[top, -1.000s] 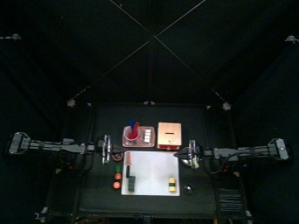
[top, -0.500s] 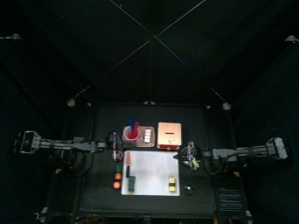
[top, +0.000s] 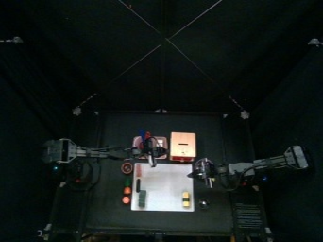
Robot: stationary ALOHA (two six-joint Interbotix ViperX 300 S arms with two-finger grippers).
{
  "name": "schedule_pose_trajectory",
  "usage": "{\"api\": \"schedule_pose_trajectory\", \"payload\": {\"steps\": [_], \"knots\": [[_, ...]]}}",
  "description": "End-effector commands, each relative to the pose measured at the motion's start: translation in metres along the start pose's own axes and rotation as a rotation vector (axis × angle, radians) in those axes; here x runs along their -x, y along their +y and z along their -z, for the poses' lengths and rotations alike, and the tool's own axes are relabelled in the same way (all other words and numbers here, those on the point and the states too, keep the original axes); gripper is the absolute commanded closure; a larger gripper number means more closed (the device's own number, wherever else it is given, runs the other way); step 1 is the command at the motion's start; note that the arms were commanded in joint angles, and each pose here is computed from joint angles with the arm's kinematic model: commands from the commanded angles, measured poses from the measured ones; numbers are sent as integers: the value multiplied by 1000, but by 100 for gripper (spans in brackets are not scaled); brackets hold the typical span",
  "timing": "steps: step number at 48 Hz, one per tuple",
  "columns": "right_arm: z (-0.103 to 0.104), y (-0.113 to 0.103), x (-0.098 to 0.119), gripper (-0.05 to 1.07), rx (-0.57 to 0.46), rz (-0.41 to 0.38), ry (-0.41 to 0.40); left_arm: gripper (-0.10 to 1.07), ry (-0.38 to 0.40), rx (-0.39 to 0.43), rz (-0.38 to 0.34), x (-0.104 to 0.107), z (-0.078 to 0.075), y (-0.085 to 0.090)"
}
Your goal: Open drawer
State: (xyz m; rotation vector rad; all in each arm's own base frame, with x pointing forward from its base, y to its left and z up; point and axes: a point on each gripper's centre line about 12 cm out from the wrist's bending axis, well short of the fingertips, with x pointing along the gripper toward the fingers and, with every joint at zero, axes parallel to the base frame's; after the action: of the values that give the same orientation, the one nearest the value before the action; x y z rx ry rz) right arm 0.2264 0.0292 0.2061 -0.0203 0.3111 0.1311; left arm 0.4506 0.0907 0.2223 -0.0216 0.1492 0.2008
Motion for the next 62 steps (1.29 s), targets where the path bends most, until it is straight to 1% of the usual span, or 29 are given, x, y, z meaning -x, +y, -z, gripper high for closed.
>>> {"api": "schedule_pose_trajectory", "payload": {"steps": [1,7,12,18,27,32,39,47,54,58,62], "knots": [[-2,0,-2,100,-39,2,0,98,-41,-18,-15,-17,-13,11],[0,-2,-4,100,-113,19,15,98,-41,-50,-14,-32,-9,16],[1,-4,-5,100,-189,38,28,98,-26,-70,-13,-45,1,21],[4,-7,-4,100,-292,65,46,98,-6,-75,-15,-58,14,24],[9,-9,-5,100,-388,89,70,98,20,-75,-20,-66,29,28],[13,-16,-6,100,-459,128,81,98,34,-74,-21,-66,35,29],[23,-32,-9,100,-630,224,106,98,65,-72,-20,-66,45,28],[34,-48,-10,99,-816,321,140,98,102,-71,-20,-65,52,28],[37,-67,-10,96,-1028,421,111,98,117,-73,-21,-64,56,29],[42,-75,-10,91,-1143,467,102,98,115,-75,-19,-64,55,28],[42,-76,-10,86,-1198,475,100,98,115,-75,-19,-64,55,28]]}}
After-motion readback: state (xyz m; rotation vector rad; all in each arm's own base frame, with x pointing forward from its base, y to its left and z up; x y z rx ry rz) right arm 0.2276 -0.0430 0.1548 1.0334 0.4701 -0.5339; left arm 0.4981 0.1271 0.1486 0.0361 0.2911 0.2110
